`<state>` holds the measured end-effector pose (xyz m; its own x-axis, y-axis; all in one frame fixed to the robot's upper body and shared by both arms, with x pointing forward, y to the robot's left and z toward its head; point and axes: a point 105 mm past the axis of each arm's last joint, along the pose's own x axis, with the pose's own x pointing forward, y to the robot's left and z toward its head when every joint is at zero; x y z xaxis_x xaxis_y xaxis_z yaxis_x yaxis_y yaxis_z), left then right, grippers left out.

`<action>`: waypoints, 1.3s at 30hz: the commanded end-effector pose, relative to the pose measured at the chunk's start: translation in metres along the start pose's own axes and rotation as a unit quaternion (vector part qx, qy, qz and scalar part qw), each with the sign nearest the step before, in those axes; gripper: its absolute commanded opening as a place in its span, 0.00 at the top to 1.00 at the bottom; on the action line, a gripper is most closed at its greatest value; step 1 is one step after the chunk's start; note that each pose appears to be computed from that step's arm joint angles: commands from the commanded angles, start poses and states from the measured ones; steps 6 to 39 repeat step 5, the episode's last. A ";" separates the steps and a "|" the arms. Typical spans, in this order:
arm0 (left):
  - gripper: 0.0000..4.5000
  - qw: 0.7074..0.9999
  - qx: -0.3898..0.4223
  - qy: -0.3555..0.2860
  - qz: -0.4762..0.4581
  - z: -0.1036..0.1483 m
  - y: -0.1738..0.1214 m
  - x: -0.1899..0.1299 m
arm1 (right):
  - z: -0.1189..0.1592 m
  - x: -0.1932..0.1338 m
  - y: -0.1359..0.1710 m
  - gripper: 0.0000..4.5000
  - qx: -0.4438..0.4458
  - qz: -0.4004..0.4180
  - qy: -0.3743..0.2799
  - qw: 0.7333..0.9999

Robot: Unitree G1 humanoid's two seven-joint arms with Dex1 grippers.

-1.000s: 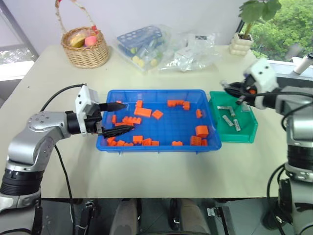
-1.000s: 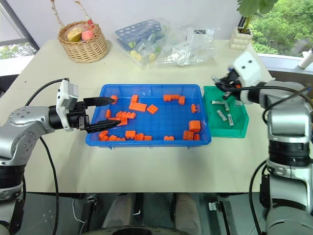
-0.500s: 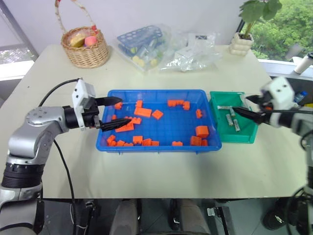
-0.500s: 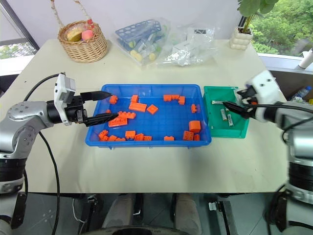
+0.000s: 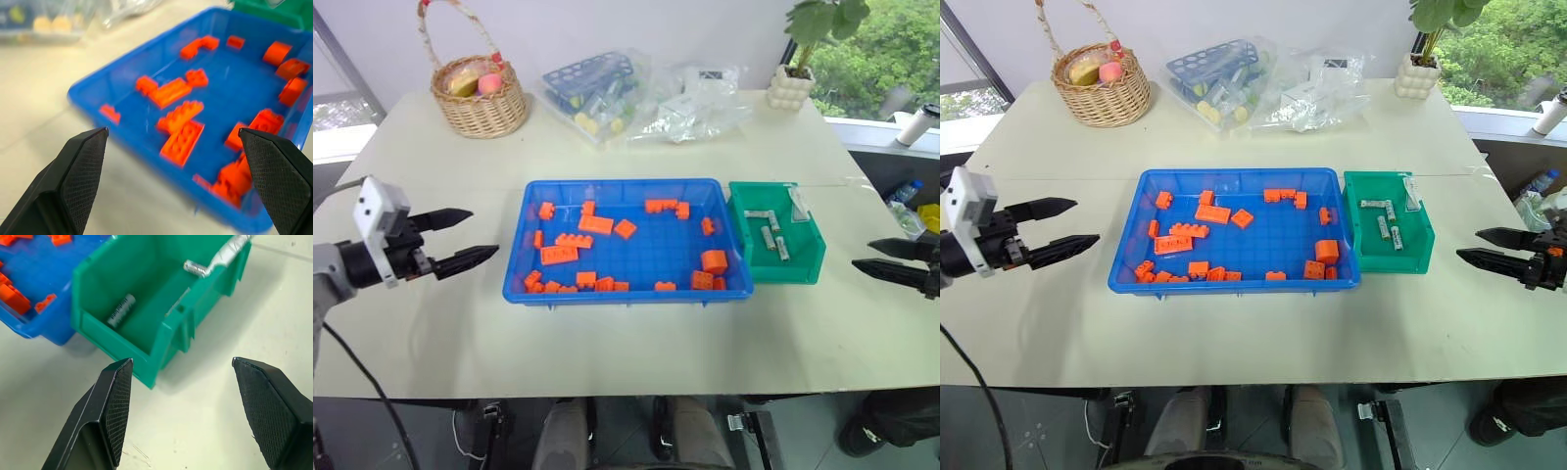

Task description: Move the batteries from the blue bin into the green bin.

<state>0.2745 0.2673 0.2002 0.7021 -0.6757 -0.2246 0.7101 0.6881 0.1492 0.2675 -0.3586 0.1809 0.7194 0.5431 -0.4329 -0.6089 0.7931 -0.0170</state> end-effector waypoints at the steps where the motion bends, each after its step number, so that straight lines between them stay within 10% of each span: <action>1: 0.00 0.999 0.035 -0.006 0.023 0.015 0.004 -0.012 | 0.017 0.002 0.004 0.26 -0.034 0.012 -0.019 0.999; 39: 0.00 0.999 0.042 0.002 0.024 0.013 0.001 -0.013 | 0.017 0.009 0.008 0.26 -0.036 0.019 -0.024 0.999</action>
